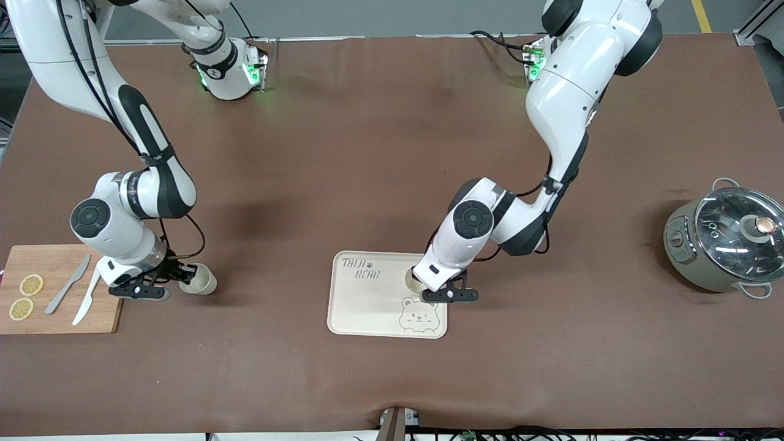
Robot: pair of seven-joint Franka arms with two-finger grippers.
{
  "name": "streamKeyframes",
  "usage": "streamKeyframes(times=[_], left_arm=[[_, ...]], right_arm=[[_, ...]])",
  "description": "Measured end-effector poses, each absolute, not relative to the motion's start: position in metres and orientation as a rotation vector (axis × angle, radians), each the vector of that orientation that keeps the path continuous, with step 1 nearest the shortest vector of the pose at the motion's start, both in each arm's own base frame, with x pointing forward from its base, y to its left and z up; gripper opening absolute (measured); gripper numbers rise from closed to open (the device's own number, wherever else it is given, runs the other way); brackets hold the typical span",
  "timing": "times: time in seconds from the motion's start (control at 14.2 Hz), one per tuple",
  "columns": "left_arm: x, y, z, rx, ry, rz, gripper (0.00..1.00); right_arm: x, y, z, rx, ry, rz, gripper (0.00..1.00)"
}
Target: Place white IKEA cup upright on tray with both arms
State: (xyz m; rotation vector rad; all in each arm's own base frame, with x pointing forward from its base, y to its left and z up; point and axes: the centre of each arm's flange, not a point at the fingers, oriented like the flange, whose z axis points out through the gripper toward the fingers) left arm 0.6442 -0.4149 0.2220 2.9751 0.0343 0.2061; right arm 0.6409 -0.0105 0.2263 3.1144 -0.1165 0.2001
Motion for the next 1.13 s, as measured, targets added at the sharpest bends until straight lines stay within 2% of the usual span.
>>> streamKeyframes(times=[0.28, 0.57, 0.64, 0.99, 1.06, 1.13], left_arm=[[0.644, -0.416, 0.217, 2.974, 0.025, 0.218, 0.04], [0.643, -0.418, 0.217, 2.983, -0.004, 0.242, 0.04], [0.643, -0.418, 0.215, 2.987, -0.010, 0.244, 0.09], [0.641, -0.418, 0.203, 2.991, -0.019, 0.240, 0.58], [0.641, -0.418, 0.203, 2.990, -0.019, 0.241, 0.63], [0.642, -0.418, 0.204, 2.989, -0.019, 0.243, 0.63]], right_arm=[[0.642, -0.012, 0.249, 3.111, -0.123, 0.142, 0.04], [0.643, 0.009, 0.315, 3.206, -0.245, 0.022, 0.04], [0.644, 0.021, 0.332, 3.236, -0.283, 0.016, 0.04], [0.648, 0.135, 0.375, 3.239, -0.610, 0.075, 0.04], [0.648, 0.157, 0.383, 3.239, -0.658, 0.089, 0.04], [0.648, 0.172, 0.389, 3.240, -0.688, 0.101, 0.04]])
